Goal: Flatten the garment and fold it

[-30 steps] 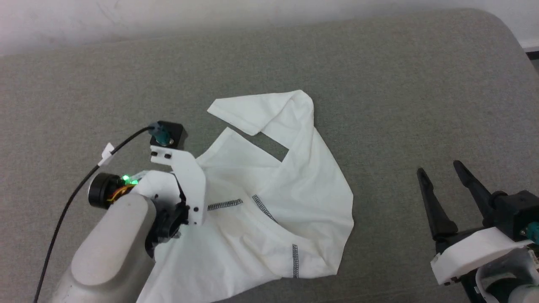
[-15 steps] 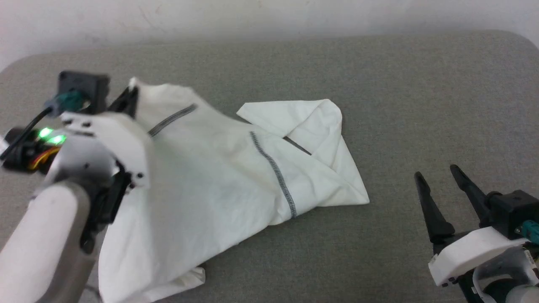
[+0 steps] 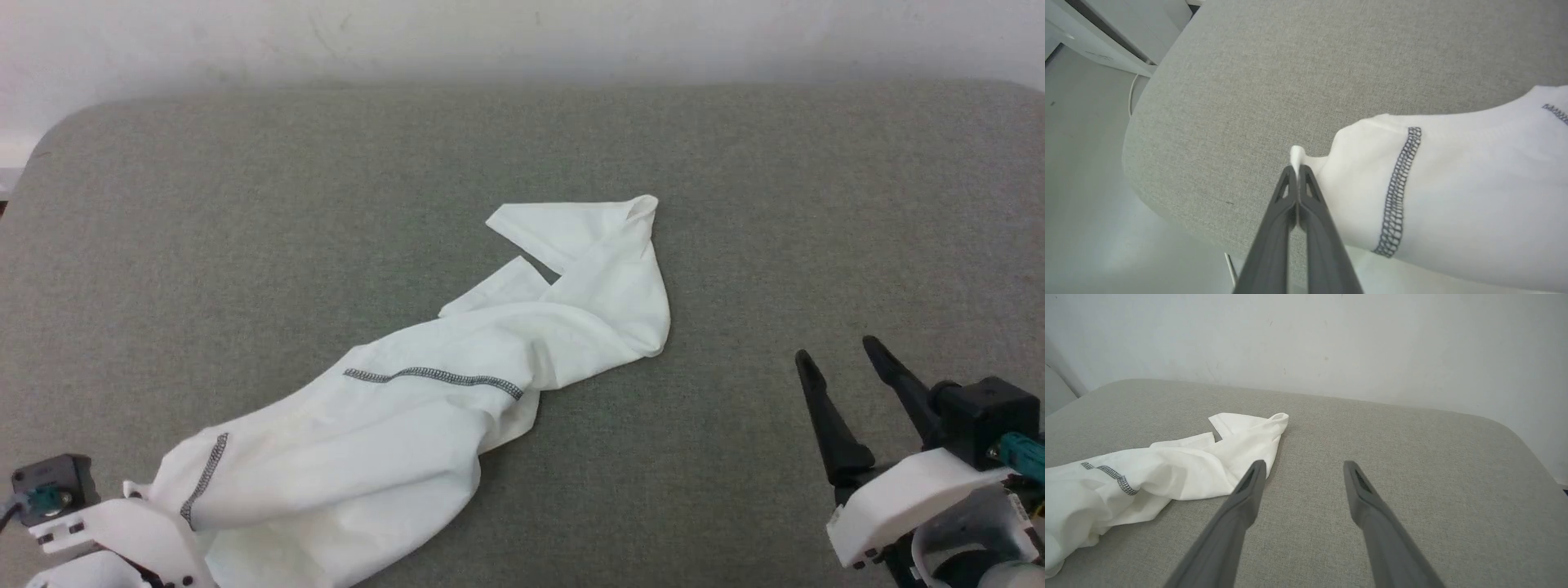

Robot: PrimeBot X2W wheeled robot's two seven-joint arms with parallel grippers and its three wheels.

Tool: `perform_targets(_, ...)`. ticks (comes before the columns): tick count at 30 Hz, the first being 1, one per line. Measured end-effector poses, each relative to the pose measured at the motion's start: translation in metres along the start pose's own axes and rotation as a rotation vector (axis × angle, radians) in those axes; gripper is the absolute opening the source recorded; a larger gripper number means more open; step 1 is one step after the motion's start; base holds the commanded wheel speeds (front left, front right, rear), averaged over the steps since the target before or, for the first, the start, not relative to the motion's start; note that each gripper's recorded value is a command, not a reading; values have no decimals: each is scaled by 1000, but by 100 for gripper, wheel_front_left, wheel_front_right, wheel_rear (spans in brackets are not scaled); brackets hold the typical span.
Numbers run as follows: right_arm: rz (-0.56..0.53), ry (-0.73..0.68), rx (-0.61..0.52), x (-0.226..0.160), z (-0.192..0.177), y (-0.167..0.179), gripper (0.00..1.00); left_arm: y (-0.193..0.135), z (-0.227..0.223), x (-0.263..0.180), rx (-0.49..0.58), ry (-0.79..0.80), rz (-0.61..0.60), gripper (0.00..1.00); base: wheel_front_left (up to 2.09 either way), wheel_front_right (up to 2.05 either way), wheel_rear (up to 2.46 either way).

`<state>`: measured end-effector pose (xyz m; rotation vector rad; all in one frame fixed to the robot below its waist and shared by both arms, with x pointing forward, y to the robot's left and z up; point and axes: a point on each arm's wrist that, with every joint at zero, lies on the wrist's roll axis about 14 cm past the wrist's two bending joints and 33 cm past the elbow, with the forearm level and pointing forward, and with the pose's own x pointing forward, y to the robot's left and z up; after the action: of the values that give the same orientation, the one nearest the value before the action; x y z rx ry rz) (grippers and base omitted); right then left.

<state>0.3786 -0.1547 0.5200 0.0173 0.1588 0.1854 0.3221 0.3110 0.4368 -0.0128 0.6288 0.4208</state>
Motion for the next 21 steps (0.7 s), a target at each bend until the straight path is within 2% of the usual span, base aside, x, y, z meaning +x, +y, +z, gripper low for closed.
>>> perform_targets(1,3,3,1,0,0,1,100,-2,-5,0,-12,12,-3,87,0,0,0)
perform_targets(2,6,4,2,-1,-1,1,100,-3,-5,0,-16,-2,-4,100,0,0,0)
perform_targets(9,7,15,-10,-8,-2,-2,100,-14,51,-13,0,-322,-42,100,0,0,0)
perform_targets(12,25,61,-16,-10,-12,1,100,-19,69,-24,9,-424,-62,100,0,0,0)
perform_targets(16,75,168,-34,-2,-35,7,100,-23,83,-36,4,-507,-83,100,0,0,0)
perform_targets(21,167,313,-69,30,-57,19,100,-35,93,-42,-4,-550,-109,100,0,0,0)
